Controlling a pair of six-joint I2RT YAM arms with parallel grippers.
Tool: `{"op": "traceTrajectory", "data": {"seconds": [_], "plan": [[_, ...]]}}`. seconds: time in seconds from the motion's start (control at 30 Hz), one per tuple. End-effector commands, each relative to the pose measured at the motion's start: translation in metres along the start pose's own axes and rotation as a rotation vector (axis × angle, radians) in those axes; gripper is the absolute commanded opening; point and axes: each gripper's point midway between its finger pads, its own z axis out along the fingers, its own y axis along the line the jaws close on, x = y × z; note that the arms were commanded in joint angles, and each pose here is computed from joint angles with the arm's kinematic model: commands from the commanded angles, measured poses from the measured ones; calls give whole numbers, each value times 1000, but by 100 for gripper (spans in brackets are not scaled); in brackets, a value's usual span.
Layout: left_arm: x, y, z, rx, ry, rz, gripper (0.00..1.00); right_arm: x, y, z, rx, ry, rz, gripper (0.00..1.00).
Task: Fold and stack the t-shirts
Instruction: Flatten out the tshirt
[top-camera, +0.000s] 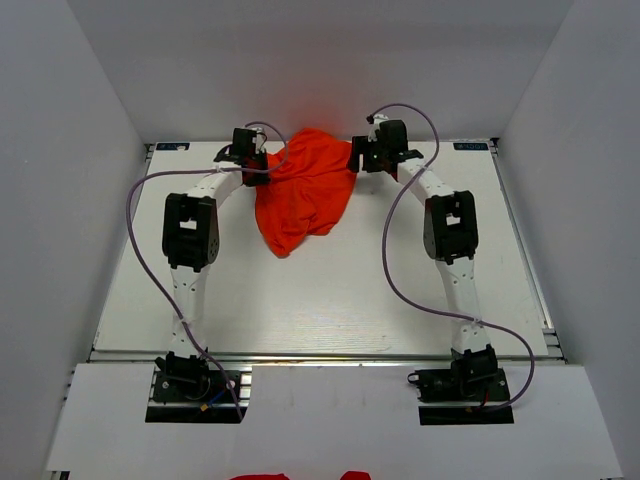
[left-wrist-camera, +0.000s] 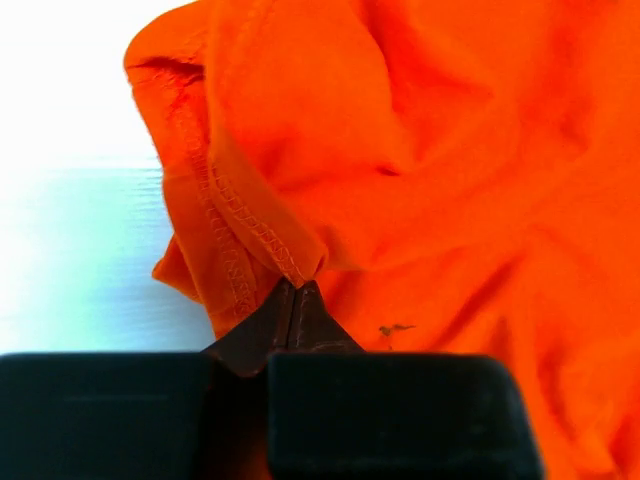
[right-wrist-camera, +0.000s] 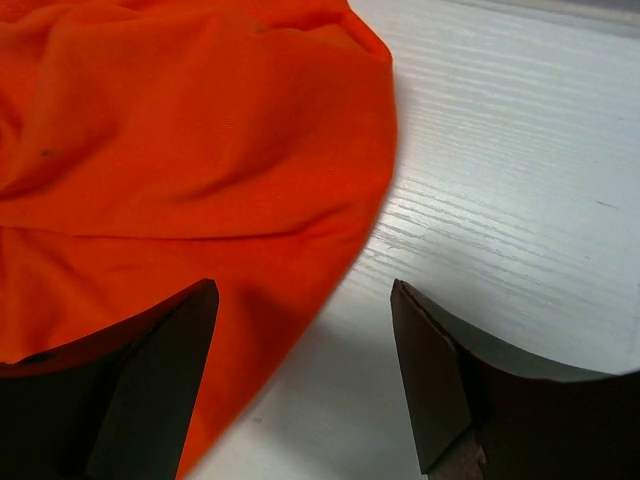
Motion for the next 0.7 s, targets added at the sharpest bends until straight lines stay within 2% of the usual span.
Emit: {"op": "traceTrajectory", "data": {"seconds": [0.0, 0.13, 0.4, 0.47, 0.67], "plan": [[-22, -3, -17, -7, -55, 20, 0, -22, -4, 10, 27, -84, 27, 75], [-37, -6, -38, -6, -104, 48, 0, -19, -3, 22, 10, -94, 50, 70], [-67, -33, -83, 114, -202, 96, 0, -33, -7, 29, -5, -161, 31, 67], [-71, -39, -95, 144, -213, 101, 0, -28, -6, 33, -19, -157, 2, 60], [-60, -46, -105, 188, -192, 94, 0, -24, -1, 41, -82, -152, -26, 55]]}}
